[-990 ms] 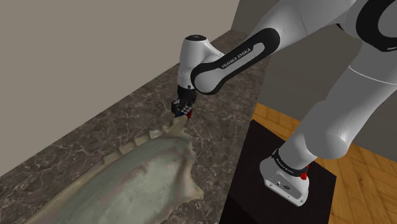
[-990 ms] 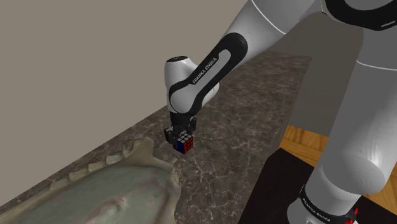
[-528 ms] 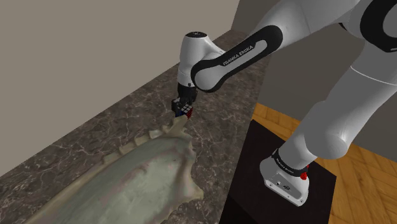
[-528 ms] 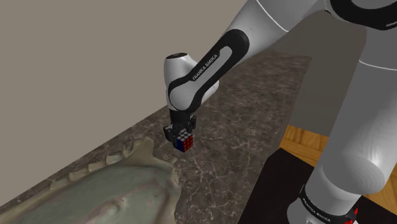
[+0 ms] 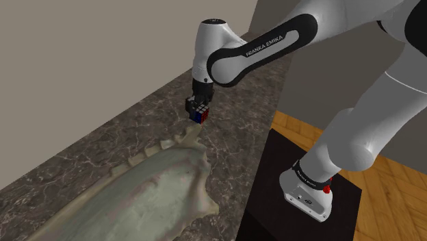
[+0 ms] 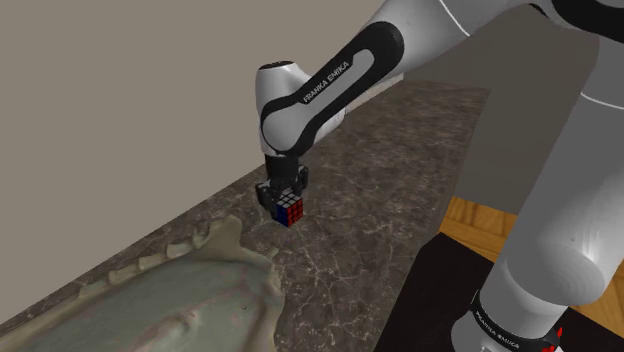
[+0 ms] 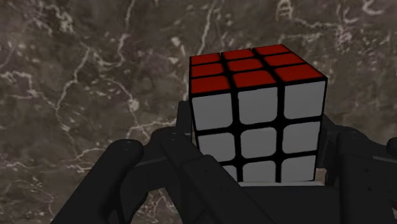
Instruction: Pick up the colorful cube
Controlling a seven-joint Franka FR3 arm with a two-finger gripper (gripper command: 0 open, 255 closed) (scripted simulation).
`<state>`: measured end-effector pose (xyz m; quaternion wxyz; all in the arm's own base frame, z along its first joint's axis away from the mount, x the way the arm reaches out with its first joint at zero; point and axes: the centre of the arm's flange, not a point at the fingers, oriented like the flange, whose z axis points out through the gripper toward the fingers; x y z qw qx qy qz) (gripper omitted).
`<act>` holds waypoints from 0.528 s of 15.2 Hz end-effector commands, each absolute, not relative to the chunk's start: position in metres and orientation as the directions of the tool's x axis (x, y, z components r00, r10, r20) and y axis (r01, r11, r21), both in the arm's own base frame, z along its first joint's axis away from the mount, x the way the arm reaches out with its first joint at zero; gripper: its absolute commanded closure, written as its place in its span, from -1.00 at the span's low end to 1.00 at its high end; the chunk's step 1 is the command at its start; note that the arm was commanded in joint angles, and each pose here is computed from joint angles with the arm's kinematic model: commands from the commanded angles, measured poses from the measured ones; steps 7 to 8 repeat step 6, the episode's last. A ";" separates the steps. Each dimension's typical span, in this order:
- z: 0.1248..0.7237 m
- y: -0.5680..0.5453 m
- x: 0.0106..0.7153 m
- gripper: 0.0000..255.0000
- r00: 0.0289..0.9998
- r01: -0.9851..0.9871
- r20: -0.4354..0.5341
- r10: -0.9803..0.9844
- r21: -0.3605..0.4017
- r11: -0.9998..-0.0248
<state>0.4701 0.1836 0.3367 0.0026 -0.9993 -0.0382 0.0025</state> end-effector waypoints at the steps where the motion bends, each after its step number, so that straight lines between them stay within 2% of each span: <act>1: 0.347 0.183 0.469 1.00 0.997 0.076 -0.005 0.076 -0.005 -0.997; 8: 0.364 0.183 0.469 1.00 0.997 0.076 -0.005 0.076 -0.005 -0.997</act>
